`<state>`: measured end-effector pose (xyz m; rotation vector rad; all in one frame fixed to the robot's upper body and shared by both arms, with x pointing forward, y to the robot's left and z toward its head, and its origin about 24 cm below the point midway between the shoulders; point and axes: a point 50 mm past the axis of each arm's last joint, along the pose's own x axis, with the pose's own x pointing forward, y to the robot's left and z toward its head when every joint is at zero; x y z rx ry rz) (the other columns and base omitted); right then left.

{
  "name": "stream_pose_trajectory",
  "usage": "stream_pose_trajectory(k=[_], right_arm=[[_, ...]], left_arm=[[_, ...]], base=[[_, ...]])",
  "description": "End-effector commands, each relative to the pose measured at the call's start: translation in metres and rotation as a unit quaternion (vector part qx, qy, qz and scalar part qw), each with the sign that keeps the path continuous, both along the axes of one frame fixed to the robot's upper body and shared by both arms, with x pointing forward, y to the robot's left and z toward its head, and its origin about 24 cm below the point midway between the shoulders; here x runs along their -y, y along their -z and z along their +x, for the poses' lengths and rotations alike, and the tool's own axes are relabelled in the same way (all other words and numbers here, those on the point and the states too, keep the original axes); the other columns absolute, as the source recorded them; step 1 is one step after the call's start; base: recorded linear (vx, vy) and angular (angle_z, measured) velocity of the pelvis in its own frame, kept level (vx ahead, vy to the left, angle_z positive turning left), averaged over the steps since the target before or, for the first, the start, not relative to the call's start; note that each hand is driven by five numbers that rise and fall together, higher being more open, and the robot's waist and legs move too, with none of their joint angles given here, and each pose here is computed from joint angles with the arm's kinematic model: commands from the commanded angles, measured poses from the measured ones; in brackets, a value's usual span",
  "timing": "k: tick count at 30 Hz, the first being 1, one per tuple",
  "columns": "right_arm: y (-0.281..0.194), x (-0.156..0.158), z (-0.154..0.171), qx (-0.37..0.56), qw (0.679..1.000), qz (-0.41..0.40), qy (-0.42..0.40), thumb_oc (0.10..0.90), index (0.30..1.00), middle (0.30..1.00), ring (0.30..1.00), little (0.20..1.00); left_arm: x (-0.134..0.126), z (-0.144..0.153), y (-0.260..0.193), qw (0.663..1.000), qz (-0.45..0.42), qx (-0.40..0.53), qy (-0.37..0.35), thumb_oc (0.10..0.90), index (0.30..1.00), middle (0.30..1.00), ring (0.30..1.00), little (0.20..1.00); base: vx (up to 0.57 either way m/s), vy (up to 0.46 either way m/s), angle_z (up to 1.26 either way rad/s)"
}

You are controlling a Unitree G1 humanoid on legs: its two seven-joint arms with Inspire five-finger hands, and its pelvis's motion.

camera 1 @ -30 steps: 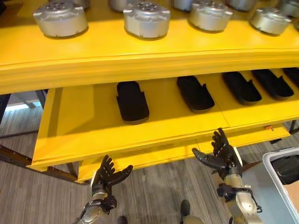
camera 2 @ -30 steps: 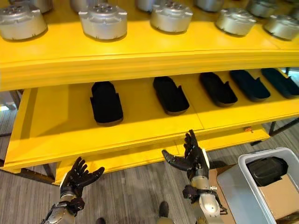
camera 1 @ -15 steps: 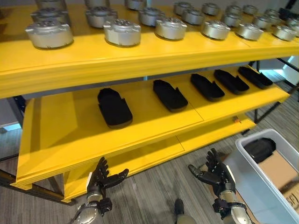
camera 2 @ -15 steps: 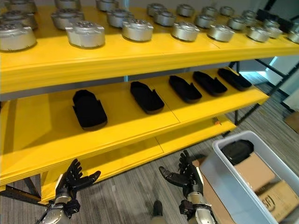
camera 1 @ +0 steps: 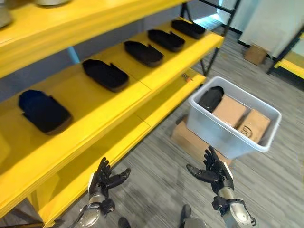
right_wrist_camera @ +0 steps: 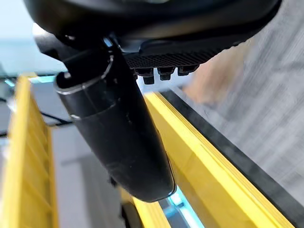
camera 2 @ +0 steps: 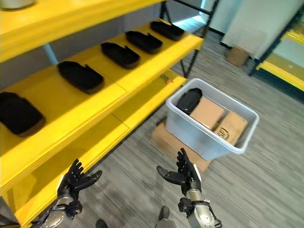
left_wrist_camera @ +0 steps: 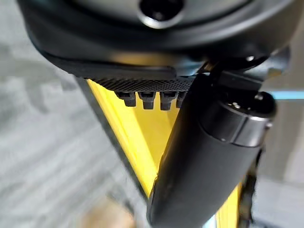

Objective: Move parts from the plastic box to the shelf.

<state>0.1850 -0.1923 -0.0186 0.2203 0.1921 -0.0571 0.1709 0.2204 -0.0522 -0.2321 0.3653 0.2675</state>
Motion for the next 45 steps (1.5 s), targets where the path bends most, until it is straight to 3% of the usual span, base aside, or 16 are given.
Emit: stream_pose_trajectory(k=[1,11,17,28,45], right_arm=[[-0.044,0.009,0.016,0.128,0.992,0.003,0.018,0.900,1.000,1.000,1.000,1.000],[-0.056,0.023,0.013,0.156,0.987,-0.028,0.028,0.900,1.000,1.000,1.000,1.000],[-0.056,0.031,0.007,0.146,0.987,-0.057,0.038,0.900,1.000,1.000,1.000,1.000],[-0.047,0.025,0.022,0.129,0.989,-0.076,0.000,0.900,1.000,1.000,1.000,1.000],[-0.047,0.015,0.024,0.128,0.990,-0.058,-0.008,0.900,1.000,1.000,1.000,1.000]], left_arm=[[-0.013,0.017,-0.041,0.993,0.014,0.117,0.007,0.900,1.000,1.000,1.000,1.000],[0.007,0.029,-0.045,0.989,0.006,0.136,0.053,0.900,1.000,1.000,1.000,1.000],[0.017,0.039,-0.048,0.989,-0.014,0.144,0.044,0.900,1.000,1.000,1.000,1.000],[0.006,0.029,-0.042,0.989,-0.025,0.147,-0.004,0.900,1.000,1.000,1.000,1.000],[0.006,0.038,-0.054,0.987,-0.009,0.161,0.022,0.900,1.000,1.000,1.000,1.000]], base=[[0.05,-0.181,-0.45],[0.07,-0.218,-0.06],[0.05,-0.305,-0.49],[0.14,0.143,-0.81],[0.12,0.155,-0.36]])
